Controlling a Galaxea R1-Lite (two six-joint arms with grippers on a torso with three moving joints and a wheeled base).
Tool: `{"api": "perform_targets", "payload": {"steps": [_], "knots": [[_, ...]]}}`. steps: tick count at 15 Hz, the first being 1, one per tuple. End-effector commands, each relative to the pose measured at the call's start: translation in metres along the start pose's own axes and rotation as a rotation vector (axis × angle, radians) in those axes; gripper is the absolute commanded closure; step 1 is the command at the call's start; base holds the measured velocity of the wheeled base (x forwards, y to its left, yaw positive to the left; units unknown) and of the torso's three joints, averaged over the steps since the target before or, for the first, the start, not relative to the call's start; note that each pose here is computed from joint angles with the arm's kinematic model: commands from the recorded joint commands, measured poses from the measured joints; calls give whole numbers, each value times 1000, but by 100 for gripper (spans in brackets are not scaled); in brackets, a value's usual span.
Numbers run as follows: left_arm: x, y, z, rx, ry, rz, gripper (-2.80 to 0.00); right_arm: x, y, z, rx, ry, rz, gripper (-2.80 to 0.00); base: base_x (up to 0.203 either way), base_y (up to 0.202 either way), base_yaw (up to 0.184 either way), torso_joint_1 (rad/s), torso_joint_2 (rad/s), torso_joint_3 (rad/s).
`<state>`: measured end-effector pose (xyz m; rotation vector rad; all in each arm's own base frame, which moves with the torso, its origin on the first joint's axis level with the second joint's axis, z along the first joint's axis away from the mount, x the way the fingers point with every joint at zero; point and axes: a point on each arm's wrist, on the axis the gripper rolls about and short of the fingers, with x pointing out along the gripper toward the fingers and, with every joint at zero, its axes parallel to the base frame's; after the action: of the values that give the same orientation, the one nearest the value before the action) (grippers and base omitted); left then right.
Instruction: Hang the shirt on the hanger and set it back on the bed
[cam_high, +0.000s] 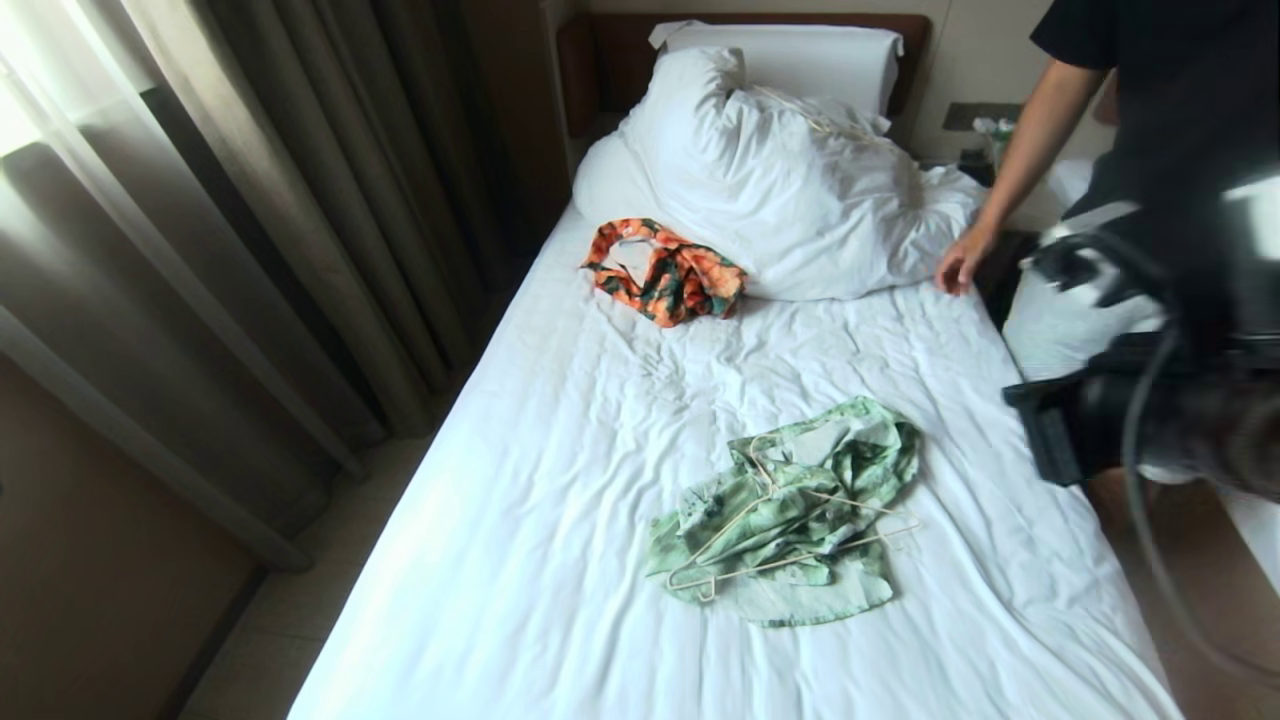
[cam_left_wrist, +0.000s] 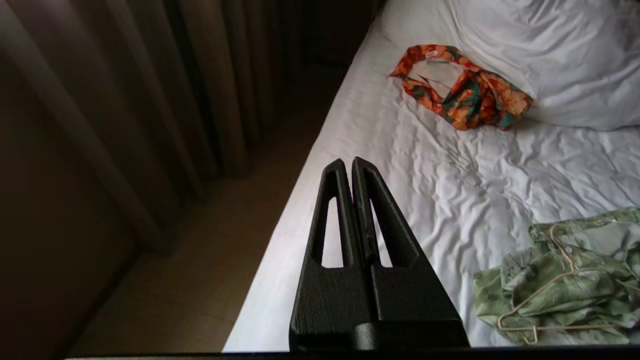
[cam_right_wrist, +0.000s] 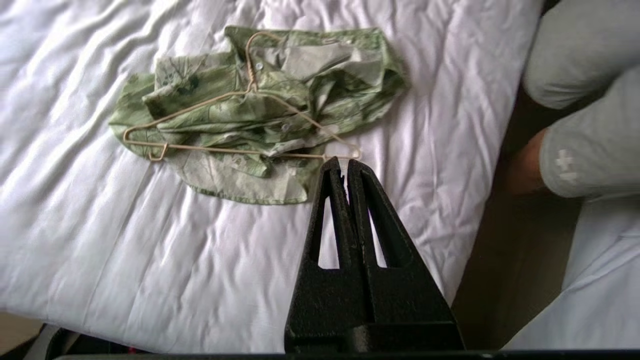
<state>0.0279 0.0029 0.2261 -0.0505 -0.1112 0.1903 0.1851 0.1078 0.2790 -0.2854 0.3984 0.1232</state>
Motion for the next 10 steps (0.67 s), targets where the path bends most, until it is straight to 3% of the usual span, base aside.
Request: {"api": "perform_targets", "payload": {"steps": [1, 3, 5, 7, 10], "knots": [[-19, 9, 12, -28, -81, 39, 0, -85, -43, -12, 102, -187, -32, 0, 0, 0, 0, 0, 0, 0], [-29, 13, 12, -31, -102, 60, 0, -135, -70, -38, 168, -252, -106, 0, 0, 0, 0, 0, 0, 0], [-38, 16, 10, -37, -111, 72, 0, -172, -86, -67, 245, -286, -249, 0, 0, 0, 0, 0, 0, 0], [-43, 17, 9, -33, -126, 126, 0, -202, -87, -96, 298, -325, -342, 0, 0, 0, 0, 0, 0, 0], [-58, 18, 3, -17, -166, 220, 0, -211, -78, -133, 311, -328, -353, 0, 0, 0, 0, 0, 0, 0]]}}
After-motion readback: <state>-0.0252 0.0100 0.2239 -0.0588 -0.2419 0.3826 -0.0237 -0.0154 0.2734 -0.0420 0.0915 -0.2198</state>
